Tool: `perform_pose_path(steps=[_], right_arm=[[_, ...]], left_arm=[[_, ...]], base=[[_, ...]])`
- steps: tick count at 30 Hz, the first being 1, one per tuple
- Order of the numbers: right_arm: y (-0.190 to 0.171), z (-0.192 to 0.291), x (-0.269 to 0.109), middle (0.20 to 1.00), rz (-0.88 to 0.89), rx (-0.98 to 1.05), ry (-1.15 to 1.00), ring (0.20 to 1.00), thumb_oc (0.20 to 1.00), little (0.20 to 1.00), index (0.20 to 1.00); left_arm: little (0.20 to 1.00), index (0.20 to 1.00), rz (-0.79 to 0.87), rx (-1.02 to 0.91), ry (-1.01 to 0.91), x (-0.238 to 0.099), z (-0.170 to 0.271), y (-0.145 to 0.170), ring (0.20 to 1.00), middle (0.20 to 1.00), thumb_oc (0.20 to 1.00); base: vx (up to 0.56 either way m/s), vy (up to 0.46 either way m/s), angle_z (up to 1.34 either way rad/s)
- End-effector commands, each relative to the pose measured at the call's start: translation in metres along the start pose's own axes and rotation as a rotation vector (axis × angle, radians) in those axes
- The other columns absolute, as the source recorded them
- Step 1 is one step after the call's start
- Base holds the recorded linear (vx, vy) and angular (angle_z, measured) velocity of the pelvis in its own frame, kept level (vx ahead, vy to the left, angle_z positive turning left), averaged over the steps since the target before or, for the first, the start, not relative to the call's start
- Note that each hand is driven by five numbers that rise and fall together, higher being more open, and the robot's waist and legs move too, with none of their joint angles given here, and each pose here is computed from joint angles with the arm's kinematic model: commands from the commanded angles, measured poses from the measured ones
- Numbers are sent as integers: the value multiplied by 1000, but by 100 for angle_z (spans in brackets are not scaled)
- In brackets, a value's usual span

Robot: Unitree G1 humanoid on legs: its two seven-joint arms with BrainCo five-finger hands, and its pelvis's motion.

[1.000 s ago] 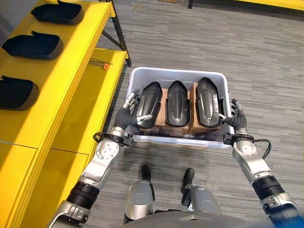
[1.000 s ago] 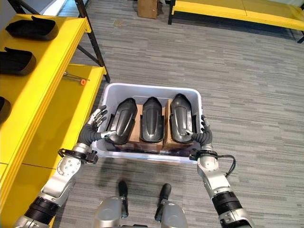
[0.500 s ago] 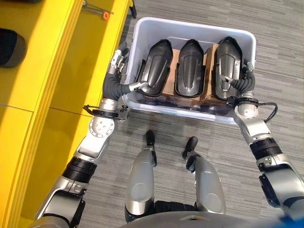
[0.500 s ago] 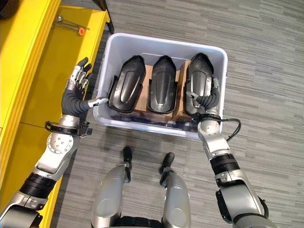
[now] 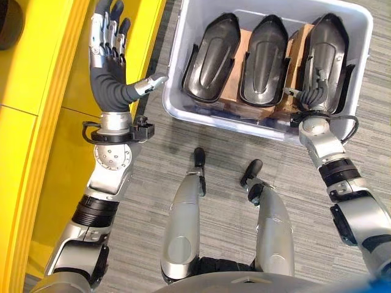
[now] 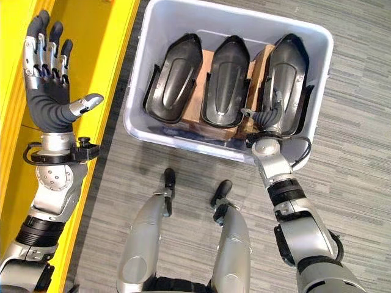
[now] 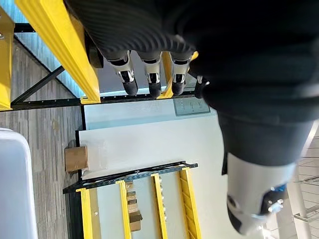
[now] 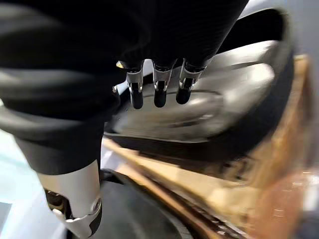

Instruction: Move parts from the plastic box to the shelf.

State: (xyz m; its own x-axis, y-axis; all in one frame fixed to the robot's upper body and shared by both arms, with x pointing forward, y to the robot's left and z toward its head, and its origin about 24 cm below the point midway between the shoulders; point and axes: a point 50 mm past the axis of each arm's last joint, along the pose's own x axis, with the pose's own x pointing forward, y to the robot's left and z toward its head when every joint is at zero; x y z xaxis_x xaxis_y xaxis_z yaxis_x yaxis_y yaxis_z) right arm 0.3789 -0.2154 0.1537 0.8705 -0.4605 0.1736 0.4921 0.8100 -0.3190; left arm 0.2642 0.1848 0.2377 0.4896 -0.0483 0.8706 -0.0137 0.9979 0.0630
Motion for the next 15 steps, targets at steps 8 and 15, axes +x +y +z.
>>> perform_pose_path(steps=[8,15], right_arm=[[11,23,5,1000,60,73,-21,1000,1000,1000,1000],[25,47,6,1000,185,149,-91,1000,1000,1000,1000]], left_arm=[[1000,1000,-468,-137,1,14,14,-50,1000,1000,1000],[1000,1000,-540,-167,18,25,12,-79,1000,1000,1000]], base=[[8,61,-2],[-7,48,-5]])
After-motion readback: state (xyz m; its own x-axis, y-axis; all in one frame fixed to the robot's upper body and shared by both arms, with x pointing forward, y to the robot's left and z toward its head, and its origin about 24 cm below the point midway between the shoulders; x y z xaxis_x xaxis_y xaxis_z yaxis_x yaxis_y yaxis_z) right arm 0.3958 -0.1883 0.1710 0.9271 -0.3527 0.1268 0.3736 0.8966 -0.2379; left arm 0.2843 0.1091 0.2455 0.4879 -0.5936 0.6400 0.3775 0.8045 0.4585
